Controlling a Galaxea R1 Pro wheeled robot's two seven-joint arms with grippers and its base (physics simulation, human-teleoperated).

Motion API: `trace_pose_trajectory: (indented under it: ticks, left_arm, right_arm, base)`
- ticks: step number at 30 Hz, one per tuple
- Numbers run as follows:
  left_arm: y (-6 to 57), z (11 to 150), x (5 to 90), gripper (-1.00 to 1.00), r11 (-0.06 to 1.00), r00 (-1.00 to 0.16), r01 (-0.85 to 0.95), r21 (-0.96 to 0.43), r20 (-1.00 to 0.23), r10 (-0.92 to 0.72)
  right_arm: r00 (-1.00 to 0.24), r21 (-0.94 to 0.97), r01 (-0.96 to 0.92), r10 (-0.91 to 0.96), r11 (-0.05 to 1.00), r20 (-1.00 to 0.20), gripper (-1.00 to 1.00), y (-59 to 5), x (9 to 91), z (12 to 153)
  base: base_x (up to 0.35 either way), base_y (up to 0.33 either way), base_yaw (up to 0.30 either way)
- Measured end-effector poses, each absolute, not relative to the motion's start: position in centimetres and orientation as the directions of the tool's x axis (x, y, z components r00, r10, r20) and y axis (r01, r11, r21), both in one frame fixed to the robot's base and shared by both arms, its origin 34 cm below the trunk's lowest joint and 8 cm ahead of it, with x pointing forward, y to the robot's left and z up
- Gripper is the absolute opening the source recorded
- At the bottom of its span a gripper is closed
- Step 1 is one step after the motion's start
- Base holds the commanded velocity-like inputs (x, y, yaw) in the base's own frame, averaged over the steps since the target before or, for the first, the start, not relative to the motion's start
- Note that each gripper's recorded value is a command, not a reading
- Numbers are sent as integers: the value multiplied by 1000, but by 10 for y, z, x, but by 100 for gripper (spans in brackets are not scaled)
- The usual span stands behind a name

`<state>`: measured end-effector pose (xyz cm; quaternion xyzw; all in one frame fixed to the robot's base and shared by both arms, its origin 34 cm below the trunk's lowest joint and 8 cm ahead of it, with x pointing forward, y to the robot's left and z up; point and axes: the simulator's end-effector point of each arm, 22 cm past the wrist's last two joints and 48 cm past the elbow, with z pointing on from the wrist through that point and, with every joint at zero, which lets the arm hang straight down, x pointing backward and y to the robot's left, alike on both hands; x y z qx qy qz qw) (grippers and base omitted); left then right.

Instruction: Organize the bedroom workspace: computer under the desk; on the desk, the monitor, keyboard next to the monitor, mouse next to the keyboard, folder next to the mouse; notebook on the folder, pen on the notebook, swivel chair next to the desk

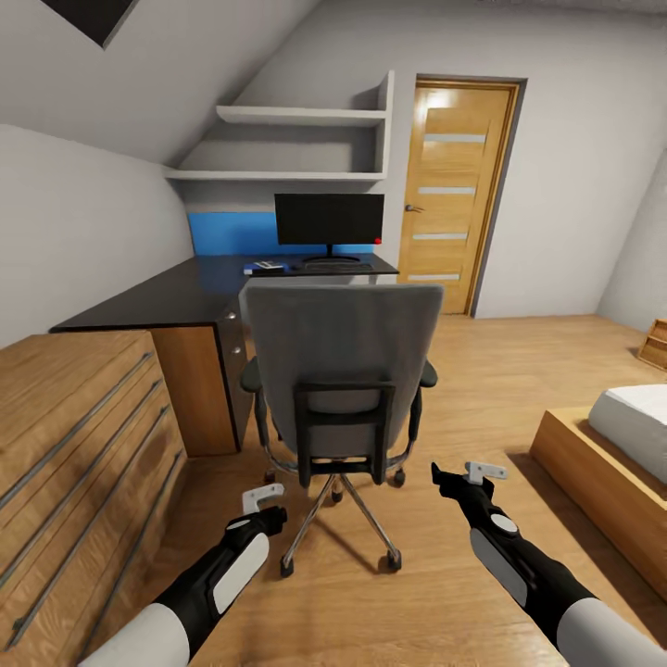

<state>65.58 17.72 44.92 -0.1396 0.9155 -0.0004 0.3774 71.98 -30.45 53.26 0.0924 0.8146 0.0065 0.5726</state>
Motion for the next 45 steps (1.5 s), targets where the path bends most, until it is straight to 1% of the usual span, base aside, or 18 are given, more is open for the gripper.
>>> trace_pose_trajectory:
  ticks: [3,7,11,12,13,15,16,22,29,45]
  left_arm:
    - [176,449,656,100,962,-677,-253,-105,-691,-253]
    - [174,449,655,100,964,-678,-247,-102,-692,-247]
    - [157,448,650,100,981,-689,-181,-67,-704,-175]
    - [144,448,648,100,990,-682,-132,-44,-721,-123]
    - [138,450,648,100,993,-669,-114,-39,-736,-105]
    - [131,454,649,100,994,-650,-101,-41,-753,-97]
    - [119,460,651,100,995,-618,-83,-52,-780,-93]
    - [98,466,650,100,996,-594,-56,-75,-799,-94]
    - [99,460,647,100,996,-602,-60,-65,-794,-88]
    - [102,456,646,100,996,-607,-65,-60,-790,-87]
  right_arm:
    - [-328,107,134,146,985,-933,100,-301,720,533]
    - [-346,99,119,134,988,-929,100,-288,717,524]
    - [-360,49,51,64,998,-931,100,-258,712,514]
    - [-348,36,16,40,999,-937,100,-235,711,512]
    - [-349,33,3,32,999,-936,100,-222,708,508]
    - [-355,30,-8,25,1000,-935,100,-210,706,503]
    - [-368,16,-33,3,999,-930,100,-191,700,493]
    - [-359,-4,-73,-30,997,-933,100,-163,694,487]
    - [-345,0,-81,-28,997,-938,100,-154,693,489]
    - [-342,1,-81,-27,997,-939,100,-154,694,490]
  base:
    - [-293,-93,0]
    - [-80,-31,0]
    - [-16,-6,0]
    - [-4,-1,0]
    - [-3,-1,0]
    - [-1,0,0]
    - [0,0,0]
    - [28,0,0]
    - [242,0,0]
    - [322,0,0]
